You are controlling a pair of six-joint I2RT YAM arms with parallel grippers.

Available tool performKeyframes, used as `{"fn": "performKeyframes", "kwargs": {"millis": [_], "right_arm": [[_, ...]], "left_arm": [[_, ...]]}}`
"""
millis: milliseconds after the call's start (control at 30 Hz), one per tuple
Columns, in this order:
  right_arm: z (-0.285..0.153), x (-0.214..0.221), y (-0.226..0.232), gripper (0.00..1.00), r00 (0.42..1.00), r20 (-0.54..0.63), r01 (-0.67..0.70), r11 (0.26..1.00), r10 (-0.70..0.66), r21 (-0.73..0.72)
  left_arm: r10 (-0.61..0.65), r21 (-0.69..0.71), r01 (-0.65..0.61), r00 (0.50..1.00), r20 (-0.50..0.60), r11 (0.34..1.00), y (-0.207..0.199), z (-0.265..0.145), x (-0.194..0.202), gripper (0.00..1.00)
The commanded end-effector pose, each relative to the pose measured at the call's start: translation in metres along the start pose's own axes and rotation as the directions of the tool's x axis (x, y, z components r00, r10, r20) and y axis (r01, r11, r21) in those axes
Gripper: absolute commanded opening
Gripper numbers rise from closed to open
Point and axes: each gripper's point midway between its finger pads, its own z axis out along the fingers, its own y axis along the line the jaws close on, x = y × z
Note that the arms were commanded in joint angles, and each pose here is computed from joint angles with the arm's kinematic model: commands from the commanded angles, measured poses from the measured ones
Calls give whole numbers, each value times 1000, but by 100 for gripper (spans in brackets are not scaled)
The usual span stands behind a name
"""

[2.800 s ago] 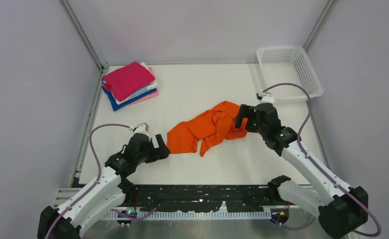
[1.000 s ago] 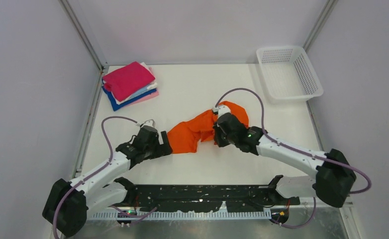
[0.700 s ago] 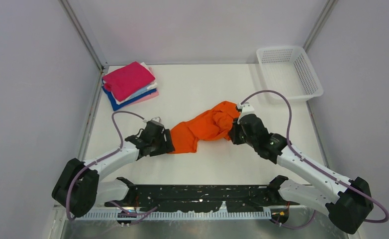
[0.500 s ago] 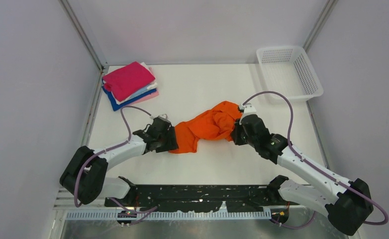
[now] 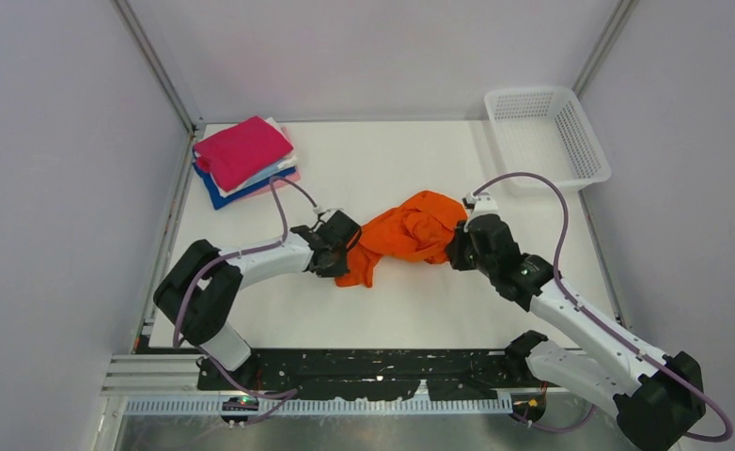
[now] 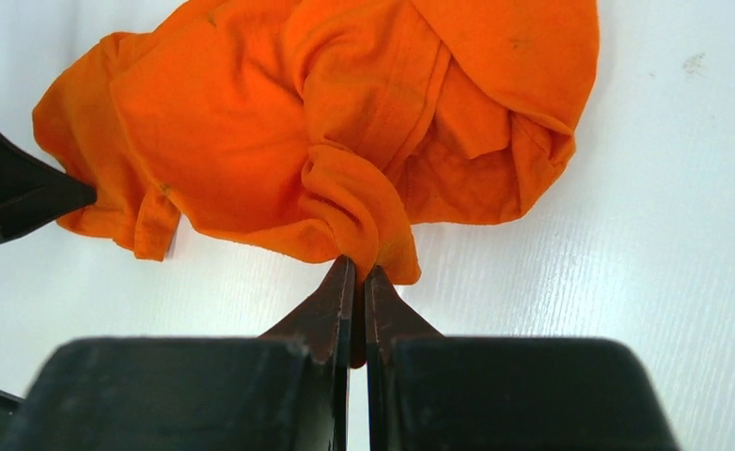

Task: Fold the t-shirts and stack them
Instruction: Flatten out the tshirt

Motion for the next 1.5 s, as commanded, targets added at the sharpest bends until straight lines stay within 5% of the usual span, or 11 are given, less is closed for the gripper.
{"fn": "performKeyframes", "kwargs": {"millis": [0,200,400,700,933,1133,1467], "right_arm": [[-7,-28,-7,5,995,99,-22,1000,20,20],[-36,-88,-26,5,963,268,-60,993,31,103],[-110,-159,-27,5,876,483,-59,991,-4,117],[-269,-222,-13,5,669,743,-13,1000,13,-6],[-364,-223,23,5,580,811,163,965,75,-206],[-445,-207,55,5,504,854,361,867,128,-343],[-442,-198,55,5,522,839,350,858,154,-375]], "left_arm": [[19,-63,-18,1000,22,998,17,-20,-4,0],[-36,52,18,928,370,998,17,-127,-85,0],[-156,171,55,729,666,984,43,-260,-144,0],[-323,359,-9,415,851,933,97,-443,-151,0],[-437,480,-208,219,872,852,134,-566,-112,0],[-469,489,-392,153,870,779,145,-635,-78,0],[-458,466,-387,120,881,796,146,-651,-89,0]]}}
